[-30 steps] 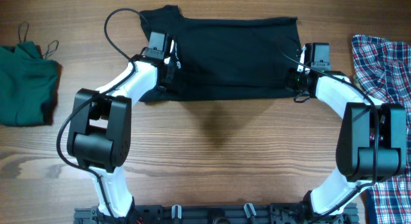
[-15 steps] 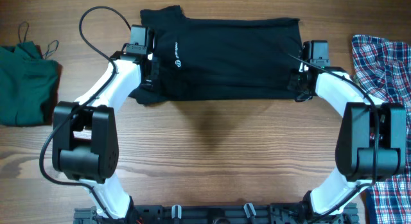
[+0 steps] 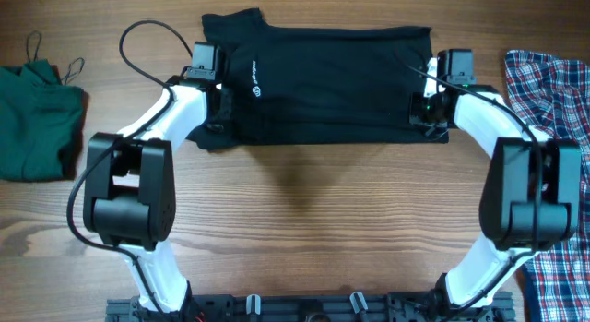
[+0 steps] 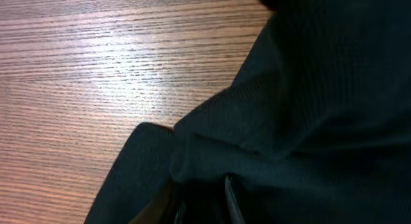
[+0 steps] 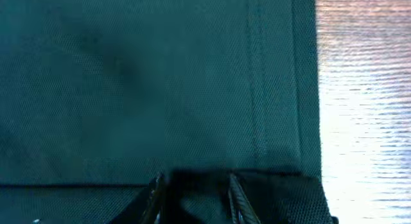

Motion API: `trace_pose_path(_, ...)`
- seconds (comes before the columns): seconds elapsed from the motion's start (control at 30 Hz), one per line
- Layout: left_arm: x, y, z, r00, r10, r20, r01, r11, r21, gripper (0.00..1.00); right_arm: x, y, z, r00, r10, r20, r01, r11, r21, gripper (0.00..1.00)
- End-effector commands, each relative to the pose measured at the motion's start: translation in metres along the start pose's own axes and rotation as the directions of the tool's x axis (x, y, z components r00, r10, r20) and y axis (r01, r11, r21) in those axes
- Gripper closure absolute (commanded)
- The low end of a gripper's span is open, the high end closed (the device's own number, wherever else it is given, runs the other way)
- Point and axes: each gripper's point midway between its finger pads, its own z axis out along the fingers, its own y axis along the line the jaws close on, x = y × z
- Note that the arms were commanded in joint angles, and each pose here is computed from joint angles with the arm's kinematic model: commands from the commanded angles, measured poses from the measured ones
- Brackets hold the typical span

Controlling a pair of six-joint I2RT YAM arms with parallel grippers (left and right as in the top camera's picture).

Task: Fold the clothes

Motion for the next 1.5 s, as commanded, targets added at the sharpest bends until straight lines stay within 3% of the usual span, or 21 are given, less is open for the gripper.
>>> trace_pose_path(0.0, 0.016, 0.017, 0.009, 0.998, -0.027, -0.065, 0.024, 0.999, -0.044, 0.83, 0.028, -0.024, 0.023, 0.995, 0.028, -0.099, -0.014, 0.991, 0.130, 0.67)
trace_pose_path(0.17, 0.029, 0.050, 0.010, 0.985, -0.125, -0.119, 0.113, 0.988, -0.101, 0.86, 0.028, -0.028, 0.023, 0.994, 0.050, -0.094, -0.035, 0.987, 0.155, 0.67)
trace_pose_path(0.37, -0.031, 0.057, -0.054, 0.983, -0.161, 0.086, 0.166, 0.984, -0.058, 0.57, 0.028, -0.028, 0.023, 0.994, 0.050, -0.095, -0.034, 0.987, 0.155, 0.67)
trace_pose_path(0.43, -0.051, 0.061, -0.085, 0.965, -0.189, 0.179, 0.198, 0.980, -0.033, 0.39, 0.028, -0.028, 0.023, 0.994, 0.050, -0.094, -0.035, 0.987, 0.155, 0.66)
trace_pose_path(0.53, -0.063, 0.052, -0.099, 0.951, -0.226, 0.212, 0.211, 0.973, 0.090, 0.30, 0.028, -0.028, 0.023, 0.994, 0.050, -0.094, -0.035, 0.987, 0.155, 0.66)
trace_pose_path(0.73, -0.067, 0.052, -0.067, 0.937, -0.338, 0.091, 0.267, 0.859, 0.438, 0.35, 0.030, -0.028, 0.022, 0.994, 0.050, -0.102, -0.034, 0.987, 0.155, 0.66)
trace_pose_path(0.8, -0.058, 0.037, -0.050, 0.970, -0.230, 0.083, 0.152, 0.832, 0.533, 0.32, 0.030, -0.028, 0.022, 0.994, 0.050, -0.102, -0.034, 0.987, 0.155, 0.66)
trace_pose_path(0.93, -0.044, 0.023, -0.023, 0.988, -0.136, 0.068, 0.072, 0.815, 0.575, 0.28, 0.030, -0.028, 0.022, 0.994, 0.050, -0.102, -0.034, 0.987, 0.155, 0.66)
trace_pose_path(1.17, -0.036, 0.008, 0.012, 0.990, -0.135, 0.040, 0.079, 0.763, 0.641, 0.30, 0.030, -0.028, 0.022, 0.994, 0.051, -0.102, -0.034, 0.987, 0.155, 0.66)
trace_pose_path(1.23, -0.036, 0.006, 0.012, 0.990, -0.135, 0.042, 0.076, 0.756, 0.650, 0.34, 0.030, -0.028, 0.022, 0.994, 0.050, -0.101, -0.034, 0.987, 0.155, 0.66)
trace_pose_path(1.3, -0.037, -0.004, 0.002, 0.990, -0.135, 0.042, 0.065, 0.698, 0.713, 0.38, 0.030, -0.028, 0.022, 0.994, 0.050, -0.101, -0.034, 0.987, 0.156, 0.66)
trace_pose_path(1.47, -0.038, -0.015, -0.010, 0.990, -0.136, 0.039, 0.056, 0.627, 0.777, 0.38, 0.029, -0.028, 0.022, 0.994, 0.050, -0.099, -0.035, 0.987, 0.155, 0.66)
